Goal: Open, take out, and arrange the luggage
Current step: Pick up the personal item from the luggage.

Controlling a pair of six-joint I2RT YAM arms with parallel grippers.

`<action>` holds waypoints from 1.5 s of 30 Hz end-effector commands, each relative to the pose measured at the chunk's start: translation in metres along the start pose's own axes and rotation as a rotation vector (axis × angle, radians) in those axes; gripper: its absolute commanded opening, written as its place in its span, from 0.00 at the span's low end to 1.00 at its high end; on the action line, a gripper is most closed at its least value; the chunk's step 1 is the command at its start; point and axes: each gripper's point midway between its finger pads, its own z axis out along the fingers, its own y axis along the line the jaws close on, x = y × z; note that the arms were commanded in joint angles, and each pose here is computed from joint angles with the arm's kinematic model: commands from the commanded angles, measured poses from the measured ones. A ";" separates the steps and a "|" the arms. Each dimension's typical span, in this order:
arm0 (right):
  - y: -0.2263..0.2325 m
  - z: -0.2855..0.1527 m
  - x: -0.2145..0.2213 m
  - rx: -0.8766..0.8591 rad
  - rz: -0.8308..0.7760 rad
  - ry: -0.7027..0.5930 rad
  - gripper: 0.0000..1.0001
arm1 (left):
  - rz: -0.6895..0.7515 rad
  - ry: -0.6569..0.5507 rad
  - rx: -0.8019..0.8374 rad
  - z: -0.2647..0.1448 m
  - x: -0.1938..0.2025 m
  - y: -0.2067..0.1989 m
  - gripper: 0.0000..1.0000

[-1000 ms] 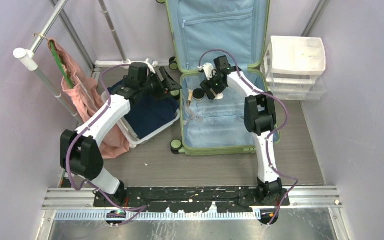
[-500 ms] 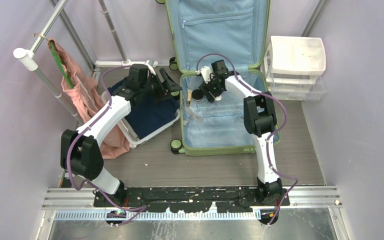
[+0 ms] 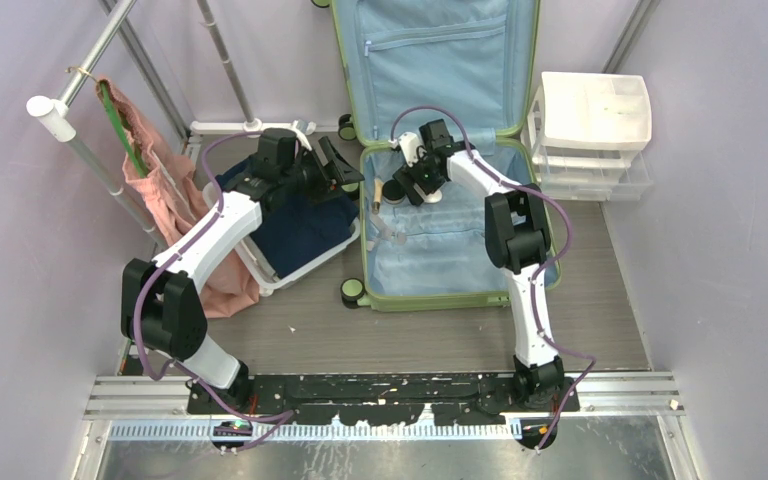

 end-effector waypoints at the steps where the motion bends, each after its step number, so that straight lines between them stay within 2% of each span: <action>1: 0.013 0.005 -0.001 -0.039 0.031 0.026 0.84 | 0.048 -0.056 0.085 -0.014 -0.013 -0.025 0.75; 8: 0.015 0.004 0.003 -0.038 0.033 0.025 0.67 | 0.039 -0.055 0.091 -0.013 -0.011 -0.025 0.75; 14: 0.003 -0.030 -0.042 -0.006 0.001 -0.097 0.38 | 0.046 -0.045 0.102 -0.009 -0.010 -0.031 0.75; 18: 0.002 -0.058 -0.068 -0.015 -0.021 -0.164 0.28 | 0.057 -0.050 0.115 -0.009 -0.007 -0.034 0.75; 28: 0.020 -0.107 -0.071 -0.073 -0.007 -0.200 0.16 | 0.071 -0.052 0.148 -0.015 0.001 -0.034 0.75; 36: 0.048 -0.206 -0.059 -0.276 -0.037 -0.230 0.15 | 0.122 -0.107 0.266 -0.026 -0.009 -0.059 0.75; 41: 0.031 -0.281 -0.028 -0.292 -0.097 -0.273 0.15 | 0.155 -0.154 0.338 -0.035 -0.011 -0.070 0.75; 45: -0.013 -0.330 0.004 -0.151 -0.036 -0.302 0.16 | 0.169 -0.171 0.377 -0.038 -0.010 -0.073 0.75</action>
